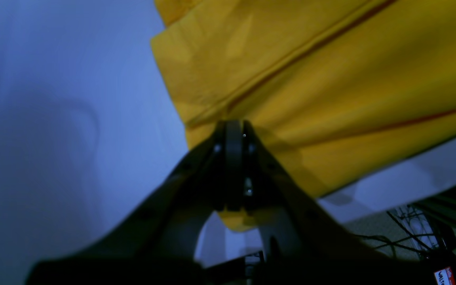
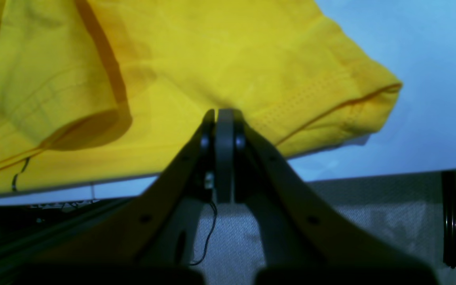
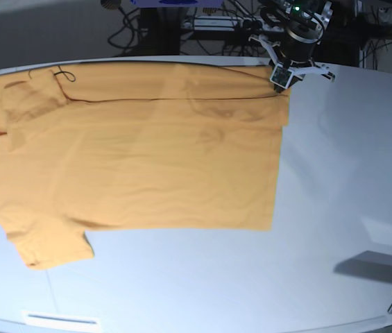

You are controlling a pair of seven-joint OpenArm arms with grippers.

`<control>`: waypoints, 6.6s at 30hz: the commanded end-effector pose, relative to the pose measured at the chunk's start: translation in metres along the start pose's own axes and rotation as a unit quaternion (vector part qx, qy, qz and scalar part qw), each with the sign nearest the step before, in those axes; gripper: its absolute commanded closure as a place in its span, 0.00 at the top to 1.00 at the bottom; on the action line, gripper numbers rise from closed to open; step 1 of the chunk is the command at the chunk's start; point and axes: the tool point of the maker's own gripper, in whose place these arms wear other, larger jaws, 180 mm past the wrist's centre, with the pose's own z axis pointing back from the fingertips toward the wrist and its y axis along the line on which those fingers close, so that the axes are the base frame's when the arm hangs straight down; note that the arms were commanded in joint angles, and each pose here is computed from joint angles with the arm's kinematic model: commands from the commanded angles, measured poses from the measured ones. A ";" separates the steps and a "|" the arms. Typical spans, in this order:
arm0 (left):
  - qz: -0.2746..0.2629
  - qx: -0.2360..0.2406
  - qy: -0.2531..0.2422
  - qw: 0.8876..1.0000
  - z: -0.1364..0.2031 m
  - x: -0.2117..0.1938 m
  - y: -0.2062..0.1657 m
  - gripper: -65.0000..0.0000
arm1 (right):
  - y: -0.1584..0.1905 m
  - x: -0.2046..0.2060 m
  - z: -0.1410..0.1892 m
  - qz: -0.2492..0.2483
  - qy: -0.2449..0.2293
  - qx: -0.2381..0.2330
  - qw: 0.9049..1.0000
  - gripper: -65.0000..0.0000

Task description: Fold the T-shirt properly

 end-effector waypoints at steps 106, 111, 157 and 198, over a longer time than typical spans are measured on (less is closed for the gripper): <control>0.050 0.081 -0.112 0.989 -0.030 0.117 0.071 0.24 | -0.086 0.142 0.073 0.223 -0.014 -0.334 0.916 0.51; 0.063 0.084 -0.122 0.987 -0.032 0.125 0.071 0.24 | -0.070 0.134 0.059 0.221 0.002 -0.303 0.927 0.51; 0.136 0.179 -0.119 0.967 -0.062 0.166 0.165 0.00 | -0.005 0.238 -0.022 0.222 0.016 -0.232 0.947 0.01; 0.155 0.179 -0.123 0.964 -0.089 0.188 0.186 0.18 | 0.059 0.338 -0.129 0.141 -0.023 -0.006 0.990 0.70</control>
